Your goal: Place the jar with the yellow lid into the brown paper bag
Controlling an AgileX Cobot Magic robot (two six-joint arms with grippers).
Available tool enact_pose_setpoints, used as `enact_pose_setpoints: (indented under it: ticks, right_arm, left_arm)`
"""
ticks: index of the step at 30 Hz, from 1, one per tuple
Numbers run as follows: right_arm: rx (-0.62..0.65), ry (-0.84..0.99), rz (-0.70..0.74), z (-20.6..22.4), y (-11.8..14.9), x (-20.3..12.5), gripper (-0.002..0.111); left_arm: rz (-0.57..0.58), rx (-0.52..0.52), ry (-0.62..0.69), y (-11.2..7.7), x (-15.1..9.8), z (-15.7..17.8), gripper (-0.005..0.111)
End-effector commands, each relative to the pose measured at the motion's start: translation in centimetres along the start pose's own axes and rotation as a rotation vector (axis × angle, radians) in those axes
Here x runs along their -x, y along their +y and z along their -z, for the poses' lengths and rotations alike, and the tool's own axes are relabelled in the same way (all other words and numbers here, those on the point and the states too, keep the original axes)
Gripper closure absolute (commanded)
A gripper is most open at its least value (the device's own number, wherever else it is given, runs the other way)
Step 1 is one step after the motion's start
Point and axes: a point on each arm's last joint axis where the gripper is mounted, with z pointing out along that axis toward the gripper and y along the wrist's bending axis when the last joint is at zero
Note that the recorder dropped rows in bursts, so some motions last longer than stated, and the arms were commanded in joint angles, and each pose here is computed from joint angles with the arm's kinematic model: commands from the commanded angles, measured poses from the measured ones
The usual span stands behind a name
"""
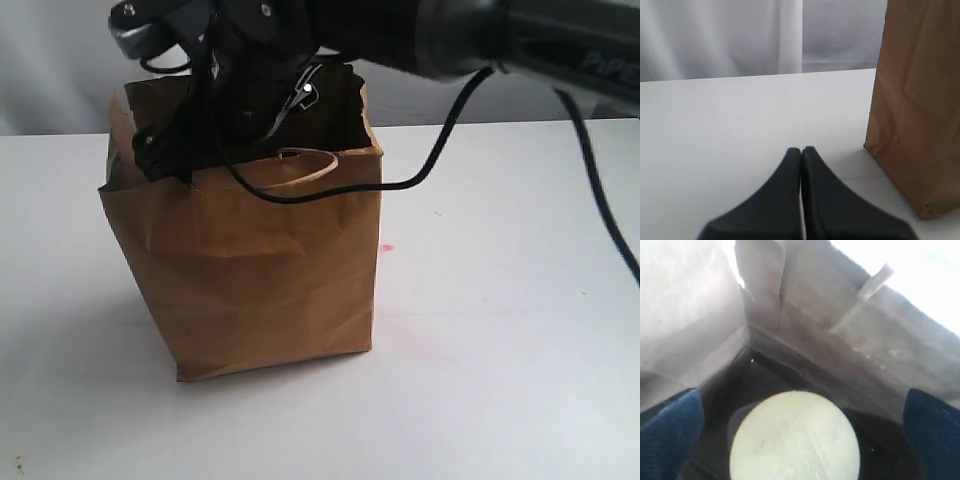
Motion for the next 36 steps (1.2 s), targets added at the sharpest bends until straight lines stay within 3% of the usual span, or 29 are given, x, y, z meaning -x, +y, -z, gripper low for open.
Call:
enact_pose_setpoints:
  ticks: [1, 3, 6, 12, 17, 22, 25, 32, 36]
  right_arm:
    - [-0.004, -0.120, -0.023, 5.6, -0.9, 1.2, 0.003]
    - [-0.009, -0.164, -0.034, 9.0, -1.5, 1.3, 0.005]
    - [-0.016, -0.166, -0.040, 12.3, -2.0, 0.8, 0.018]
    - [-0.029, -0.077, -0.032, 16.9, -2.8, -1.1, 0.072]
    - [-0.011, -0.085, -0.047, 19.3, -2.9, -2.0, 0.108]
    - [0.117, -0.093, -0.090, 21.9, -2.1, -4.4, 0.108]
    - [0.126, -0.089, -0.101, 23.4, -2.1, -6.8, 0.108]
    - [0.141, -0.100, -0.160, 27.4, -2.3, -15.2, 0.108]
    - [0.204, -0.320, -0.212, 29.4, -2.0, -19.3, 0.108]
  left_arm:
    - [0.006, -0.008, -0.008, -0.1, 0.1, 0.0, 0.106]
    - [0.006, -0.008, -0.008, -0.1, 0.1, 0.0, 0.106]
    - [0.006, -0.008, -0.008, -0.1, 0.1, 0.0, 0.106]
    - [0.006, -0.008, -0.008, -0.1, 0.1, 0.0, 0.106]
    - [0.006, -0.008, -0.008, -0.1, 0.1, 0.0, 0.106]
    - [0.006, -0.008, -0.008, -0.1, 0.1, 0.0, 0.106]
    - [0.006, -0.008, -0.008, -0.1, 0.1, 0.0, 0.106]
    - [0.006, -0.008, -0.008, -0.1, 0.1, 0.0, 0.106]
    - [0.006, -0.008, -0.008, -0.1, 0.1, 0.0, 0.106]
